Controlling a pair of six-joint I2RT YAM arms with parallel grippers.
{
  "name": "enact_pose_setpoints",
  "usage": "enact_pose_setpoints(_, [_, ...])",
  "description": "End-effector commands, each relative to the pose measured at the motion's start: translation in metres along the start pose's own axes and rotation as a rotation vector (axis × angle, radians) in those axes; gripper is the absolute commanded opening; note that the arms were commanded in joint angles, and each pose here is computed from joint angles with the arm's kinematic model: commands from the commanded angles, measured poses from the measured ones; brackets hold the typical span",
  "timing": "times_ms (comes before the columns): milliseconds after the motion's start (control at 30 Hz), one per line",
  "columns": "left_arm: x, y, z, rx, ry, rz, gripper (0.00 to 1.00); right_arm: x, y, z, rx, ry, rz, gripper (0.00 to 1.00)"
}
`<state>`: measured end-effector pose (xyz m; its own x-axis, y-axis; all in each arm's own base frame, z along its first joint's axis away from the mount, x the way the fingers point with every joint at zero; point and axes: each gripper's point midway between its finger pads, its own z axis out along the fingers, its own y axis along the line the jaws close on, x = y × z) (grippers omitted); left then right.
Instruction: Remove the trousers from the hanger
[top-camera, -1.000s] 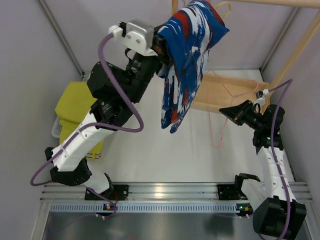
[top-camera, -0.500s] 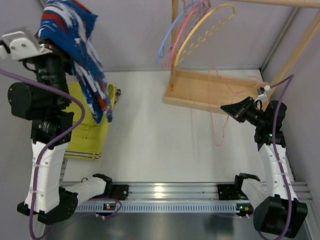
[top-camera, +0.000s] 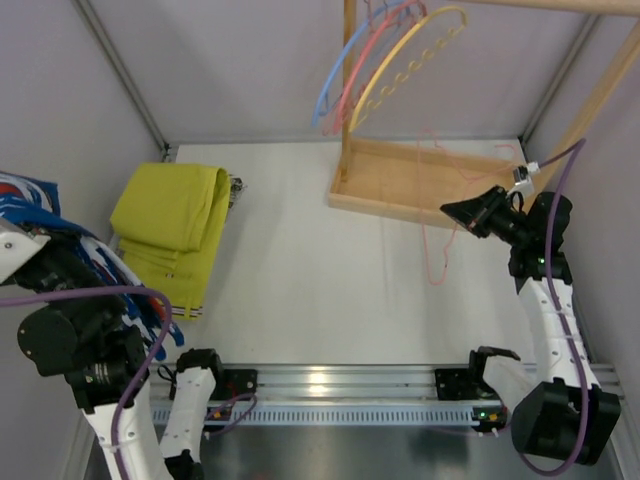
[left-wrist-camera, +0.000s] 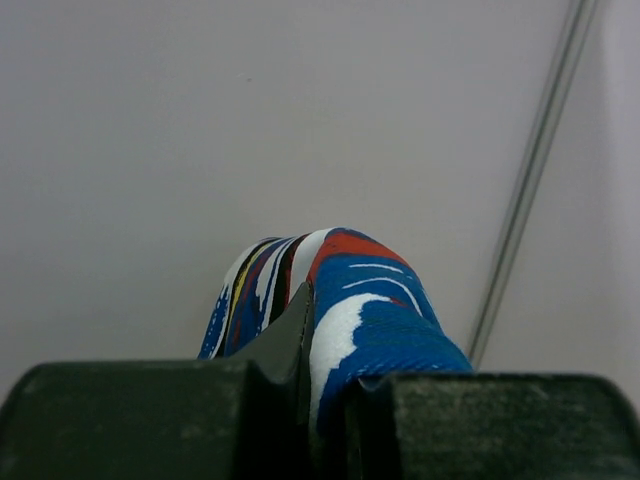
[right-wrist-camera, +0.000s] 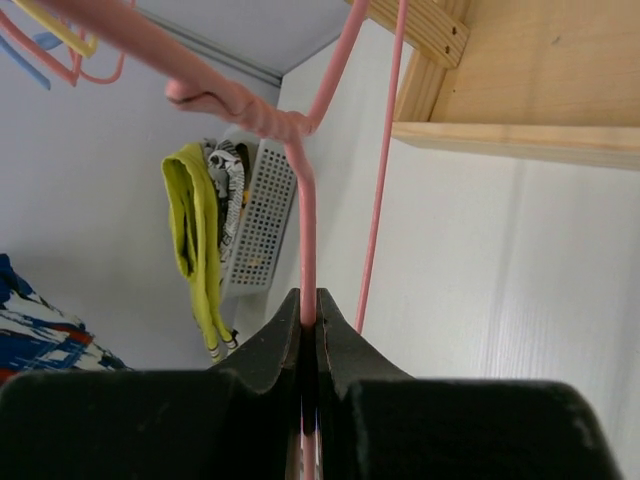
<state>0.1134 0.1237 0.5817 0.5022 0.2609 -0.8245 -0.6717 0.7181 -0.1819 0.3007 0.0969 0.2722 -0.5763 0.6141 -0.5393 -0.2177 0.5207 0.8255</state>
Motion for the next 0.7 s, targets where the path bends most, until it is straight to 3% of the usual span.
enact_pose_setpoints(0, [0.006, 0.014, -0.008, -0.06, -0.026, 0.007, 0.0, -0.021, 0.029, 0.001, -0.058, -0.043, -0.122, 0.0])
enact_pose_setpoints(267, [0.077, 0.021, -0.013, -0.105, 0.101, 0.152, 0.0, -0.022, 0.025, 0.005, -0.052, -0.033, -0.118, 0.0])
enact_pose_setpoints(500, [0.123, -0.049, 0.026, 0.141, 0.103, 0.146, 0.0, -0.024, 0.025, 0.007, -0.058, -0.028, -0.125, 0.0])
enact_pose_setpoints(533, [0.15, -0.066, 0.039, 0.179, 0.153, 0.166, 0.0, -0.025, 0.026, 0.007, -0.06, -0.031, -0.13, 0.0])
enact_pose_setpoints(567, [0.15, -0.072, 0.05, 0.176, 0.152, 0.146, 0.0, -0.025, 0.028, 0.006, -0.064, -0.032, -0.135, 0.0])
enact_pose_setpoints(600, [0.186, -0.085, 0.063, 0.19, 0.224, 0.173, 0.0, -0.026, 0.03, 0.005, -0.067, -0.035, -0.141, 0.0])
enact_pose_setpoints(667, [0.192, -0.098, 0.078, 0.199, 0.237, 0.137, 0.0, -0.027, 0.032, 0.004, -0.066, -0.039, -0.142, 0.0])
